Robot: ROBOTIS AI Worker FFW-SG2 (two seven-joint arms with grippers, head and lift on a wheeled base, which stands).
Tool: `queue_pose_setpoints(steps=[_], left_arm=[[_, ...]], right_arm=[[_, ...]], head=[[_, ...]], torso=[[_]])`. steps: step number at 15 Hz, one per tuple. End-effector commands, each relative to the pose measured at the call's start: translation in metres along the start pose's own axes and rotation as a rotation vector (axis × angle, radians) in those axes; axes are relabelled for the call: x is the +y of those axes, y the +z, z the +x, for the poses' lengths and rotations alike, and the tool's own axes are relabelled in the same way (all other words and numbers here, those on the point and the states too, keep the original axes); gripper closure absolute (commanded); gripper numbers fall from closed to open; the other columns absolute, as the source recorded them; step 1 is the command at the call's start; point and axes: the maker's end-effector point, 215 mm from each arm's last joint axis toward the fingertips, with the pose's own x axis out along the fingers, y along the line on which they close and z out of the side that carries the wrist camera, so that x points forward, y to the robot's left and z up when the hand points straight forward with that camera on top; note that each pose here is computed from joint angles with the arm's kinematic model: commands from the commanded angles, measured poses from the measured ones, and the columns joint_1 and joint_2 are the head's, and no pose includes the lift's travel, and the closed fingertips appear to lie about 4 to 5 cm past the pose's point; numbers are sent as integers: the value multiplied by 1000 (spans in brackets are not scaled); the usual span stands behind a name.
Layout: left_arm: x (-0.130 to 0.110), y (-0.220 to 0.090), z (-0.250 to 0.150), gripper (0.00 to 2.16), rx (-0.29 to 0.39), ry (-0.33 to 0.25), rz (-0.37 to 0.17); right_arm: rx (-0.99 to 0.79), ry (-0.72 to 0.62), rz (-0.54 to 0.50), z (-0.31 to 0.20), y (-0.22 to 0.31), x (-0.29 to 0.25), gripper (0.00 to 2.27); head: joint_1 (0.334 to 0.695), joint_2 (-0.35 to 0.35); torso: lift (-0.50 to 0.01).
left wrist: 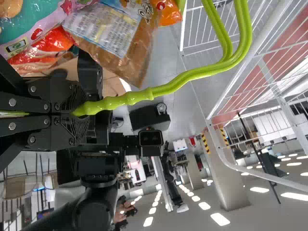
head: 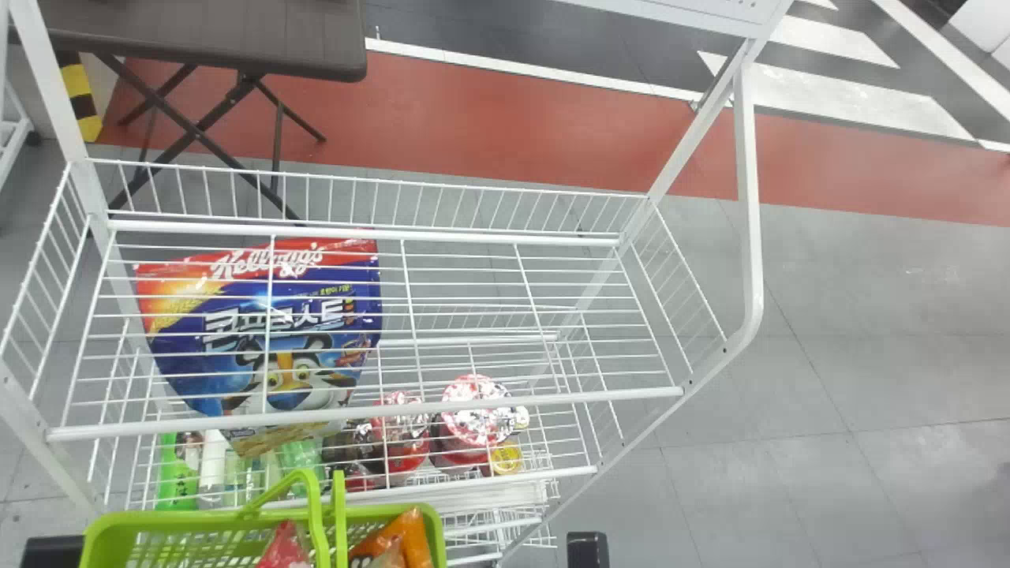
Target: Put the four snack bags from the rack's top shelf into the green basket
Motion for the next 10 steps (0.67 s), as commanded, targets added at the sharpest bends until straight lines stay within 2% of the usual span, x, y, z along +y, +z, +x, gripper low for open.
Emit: queue_pose_setpoints(steps=[1,2,4,5,7,10], left_arm=[[0,-2,0,2148,-1,0,-1],[0,-3,0,2148,0,0,-2],[0,-3,-1,2148,-1,3,-4],[-1,-3,0,2148,-1,2,-1],[-3,-5,0,2148,1,-1,0],[-5,-7,-1,2148,1,-1,1]], right_arm=[[-50,-69,-27,-11,18,-15,610],[-65,-99,-36,-15,23,-21,-2],[-81,-103,-67,-19,34,-14,6],[-121,-94,-119,-22,50,-4,46],[-236,-95,-253,-30,88,17,46],[-452,-126,-512,-50,151,55,43]], head=[[695,-350],[695,-350],[695,-350],[695,-350],[695,-350],[695,-350]], torso=[[0],[0],[0],[0],[0],[0]])
